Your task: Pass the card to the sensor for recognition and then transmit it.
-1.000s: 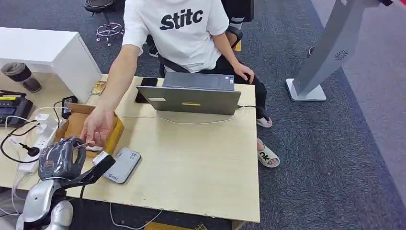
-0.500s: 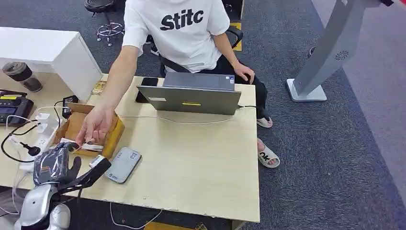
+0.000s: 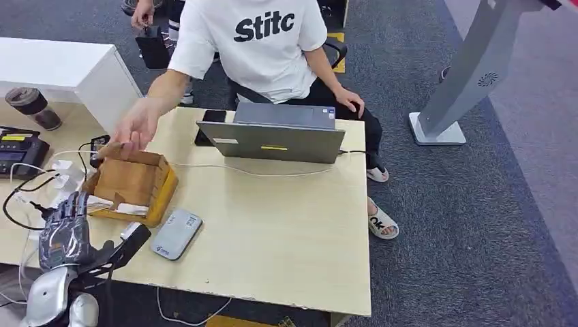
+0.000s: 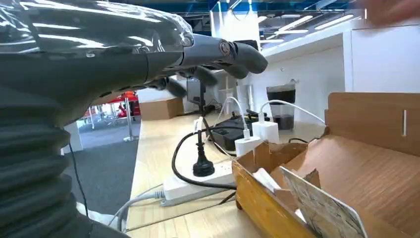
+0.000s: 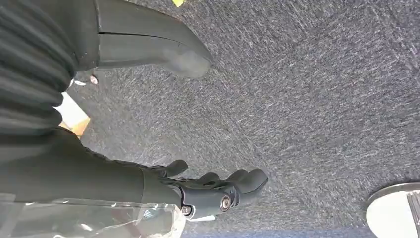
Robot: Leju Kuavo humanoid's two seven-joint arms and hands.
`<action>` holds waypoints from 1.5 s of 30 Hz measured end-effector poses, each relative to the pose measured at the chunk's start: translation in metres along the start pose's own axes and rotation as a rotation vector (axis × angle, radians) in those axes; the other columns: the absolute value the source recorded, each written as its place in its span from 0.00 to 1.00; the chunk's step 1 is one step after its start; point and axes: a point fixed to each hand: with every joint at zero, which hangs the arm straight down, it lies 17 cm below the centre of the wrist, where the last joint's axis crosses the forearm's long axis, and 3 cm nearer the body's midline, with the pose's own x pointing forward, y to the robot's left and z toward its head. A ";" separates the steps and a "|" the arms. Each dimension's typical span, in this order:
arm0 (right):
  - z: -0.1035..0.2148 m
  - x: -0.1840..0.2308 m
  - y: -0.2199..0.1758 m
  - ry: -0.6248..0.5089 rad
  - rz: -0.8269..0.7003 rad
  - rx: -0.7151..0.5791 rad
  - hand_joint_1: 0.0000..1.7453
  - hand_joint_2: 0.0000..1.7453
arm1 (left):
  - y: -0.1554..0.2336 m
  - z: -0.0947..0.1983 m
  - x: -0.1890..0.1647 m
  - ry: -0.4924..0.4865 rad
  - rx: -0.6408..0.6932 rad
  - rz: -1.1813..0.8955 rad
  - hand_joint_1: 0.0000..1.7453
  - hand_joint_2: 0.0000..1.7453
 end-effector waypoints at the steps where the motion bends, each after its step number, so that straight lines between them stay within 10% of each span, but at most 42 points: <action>1: 0.000 0.000 0.000 -0.001 0.000 0.000 0.00 1.00 | 0.001 0.000 0.000 0.001 0.003 0.005 0.00 1.00; 22: 0.001 0.005 0.003 -0.036 0.032 0.014 0.00 1.00 | 0.090 -0.014 -0.012 0.014 0.279 0.206 0.00 1.00; 45: 0.002 0.003 0.006 -0.029 0.032 0.021 0.00 1.00 | 0.075 -0.021 -0.039 -0.062 0.181 -0.027 0.00 1.00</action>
